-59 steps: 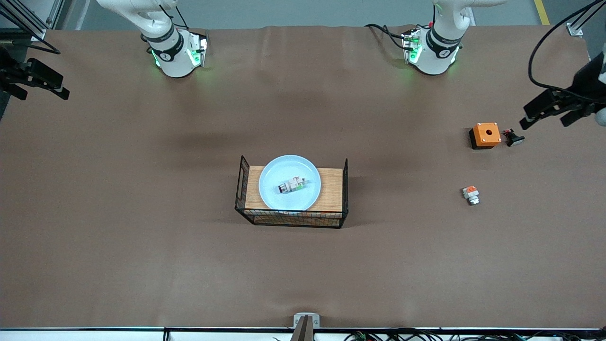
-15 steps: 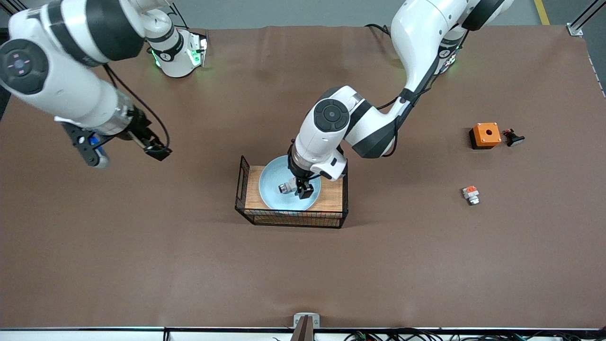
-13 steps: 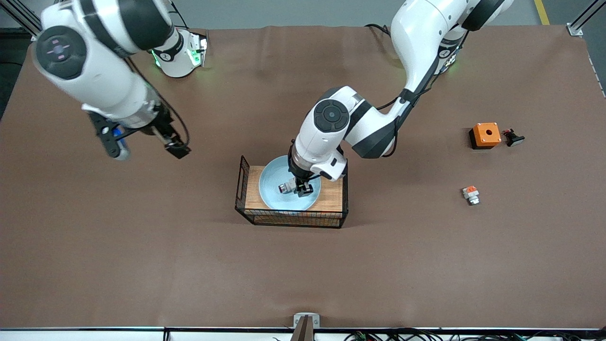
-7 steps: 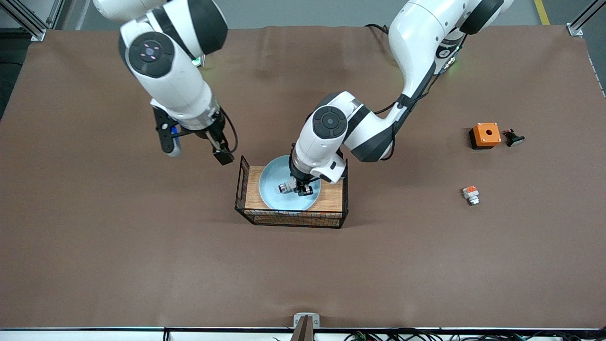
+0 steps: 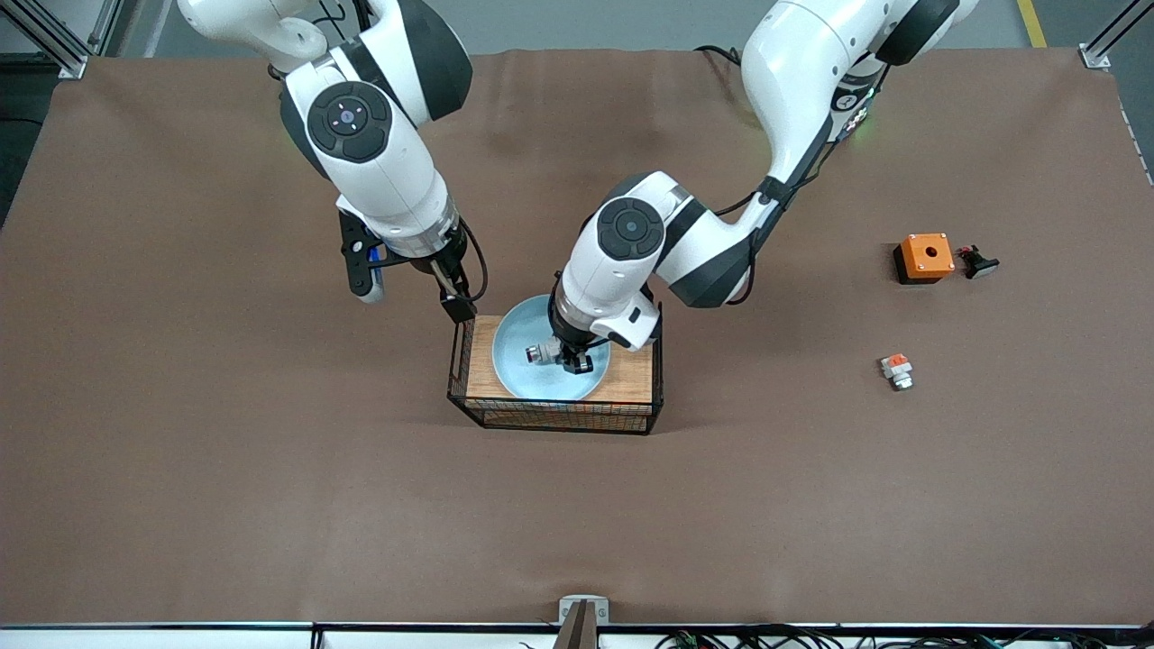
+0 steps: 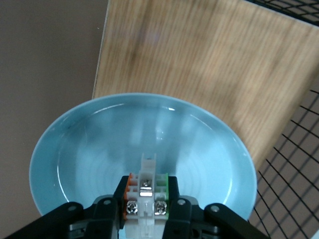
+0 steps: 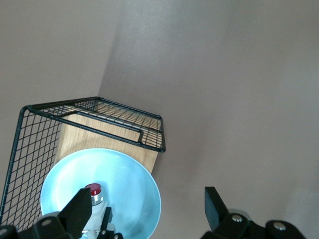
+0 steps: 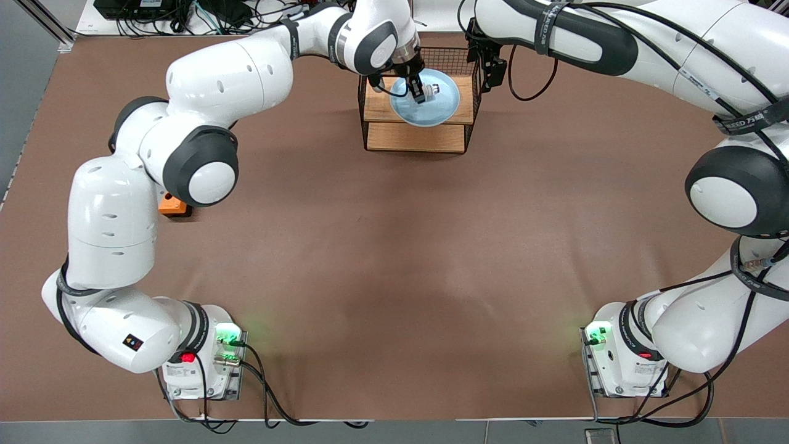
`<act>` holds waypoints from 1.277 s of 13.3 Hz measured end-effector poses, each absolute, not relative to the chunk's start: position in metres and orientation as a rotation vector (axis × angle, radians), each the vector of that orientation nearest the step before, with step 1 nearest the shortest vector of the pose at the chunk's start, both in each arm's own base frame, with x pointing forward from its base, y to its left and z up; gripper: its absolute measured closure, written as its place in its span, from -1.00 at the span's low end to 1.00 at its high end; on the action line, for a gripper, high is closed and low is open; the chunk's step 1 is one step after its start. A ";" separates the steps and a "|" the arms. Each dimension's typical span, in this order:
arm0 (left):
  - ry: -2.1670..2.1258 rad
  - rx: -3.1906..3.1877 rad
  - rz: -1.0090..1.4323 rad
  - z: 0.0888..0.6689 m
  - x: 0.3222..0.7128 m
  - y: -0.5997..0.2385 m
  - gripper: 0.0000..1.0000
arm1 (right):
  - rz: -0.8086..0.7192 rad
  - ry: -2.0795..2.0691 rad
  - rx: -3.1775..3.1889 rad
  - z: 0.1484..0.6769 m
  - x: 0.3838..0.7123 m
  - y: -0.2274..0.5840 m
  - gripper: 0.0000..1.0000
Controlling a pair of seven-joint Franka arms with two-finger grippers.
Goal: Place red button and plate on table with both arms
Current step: 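Lift the button with the left gripper while the right gripper grips the plate rim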
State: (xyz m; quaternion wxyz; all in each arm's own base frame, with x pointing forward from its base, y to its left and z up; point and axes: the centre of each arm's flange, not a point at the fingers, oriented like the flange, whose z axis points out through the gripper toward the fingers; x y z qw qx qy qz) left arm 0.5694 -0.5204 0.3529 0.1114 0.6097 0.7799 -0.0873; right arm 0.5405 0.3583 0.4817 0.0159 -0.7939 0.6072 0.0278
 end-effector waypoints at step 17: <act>1.769 2.536 -0.141 0.587 0.577 -0.298 0.33 | -0.029 2.073 -2.342 0.386 0.520 0.462 -1.00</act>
